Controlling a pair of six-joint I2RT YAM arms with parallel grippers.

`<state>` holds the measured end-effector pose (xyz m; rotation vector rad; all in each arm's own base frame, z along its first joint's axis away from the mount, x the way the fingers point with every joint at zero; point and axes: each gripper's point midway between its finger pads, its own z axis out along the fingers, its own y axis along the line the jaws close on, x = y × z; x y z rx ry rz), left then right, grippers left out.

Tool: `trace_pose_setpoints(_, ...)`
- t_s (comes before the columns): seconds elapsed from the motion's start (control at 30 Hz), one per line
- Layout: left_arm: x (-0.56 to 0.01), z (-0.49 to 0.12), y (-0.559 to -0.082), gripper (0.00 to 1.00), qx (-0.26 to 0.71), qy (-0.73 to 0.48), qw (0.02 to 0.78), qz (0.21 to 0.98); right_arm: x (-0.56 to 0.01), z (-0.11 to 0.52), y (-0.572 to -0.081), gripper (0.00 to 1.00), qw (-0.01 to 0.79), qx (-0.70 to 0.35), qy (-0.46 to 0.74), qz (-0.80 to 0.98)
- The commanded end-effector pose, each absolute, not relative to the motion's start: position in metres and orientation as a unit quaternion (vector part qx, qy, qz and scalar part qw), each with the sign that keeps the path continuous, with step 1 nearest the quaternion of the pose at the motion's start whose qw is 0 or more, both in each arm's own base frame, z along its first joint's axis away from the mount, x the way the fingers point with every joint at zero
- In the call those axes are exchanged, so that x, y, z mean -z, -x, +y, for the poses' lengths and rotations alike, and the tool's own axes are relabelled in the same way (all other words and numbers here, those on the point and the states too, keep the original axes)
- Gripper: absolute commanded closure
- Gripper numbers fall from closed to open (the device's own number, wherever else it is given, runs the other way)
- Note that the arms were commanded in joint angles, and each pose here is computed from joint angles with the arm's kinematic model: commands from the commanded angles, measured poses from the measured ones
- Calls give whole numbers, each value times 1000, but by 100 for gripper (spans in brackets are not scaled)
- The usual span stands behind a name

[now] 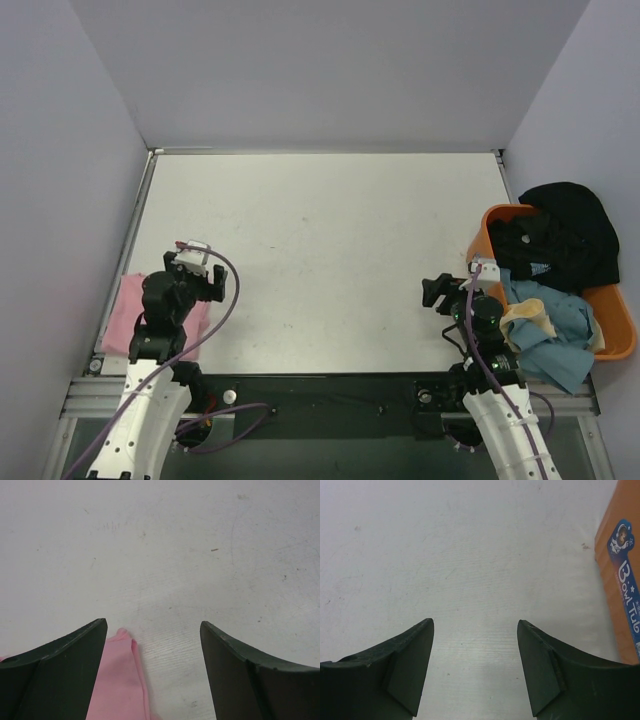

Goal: Fold and stack the t-shirts
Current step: Put the neatly folded tshirt into the corner of the board with the left arm

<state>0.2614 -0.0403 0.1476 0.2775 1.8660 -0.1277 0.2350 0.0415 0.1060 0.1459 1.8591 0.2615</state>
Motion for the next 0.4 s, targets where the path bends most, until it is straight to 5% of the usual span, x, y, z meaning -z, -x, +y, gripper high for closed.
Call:
trace_pose_setpoints(0.0,-168,-33,-276,15,19,-122,661,740,-112,38,-240,37,602,-104,-63,789)
trace_pose_setpoints(0.37,-149,-38,-264,11,35,-120,659,742,-111,41,-240,37,599,-109,-60,791)
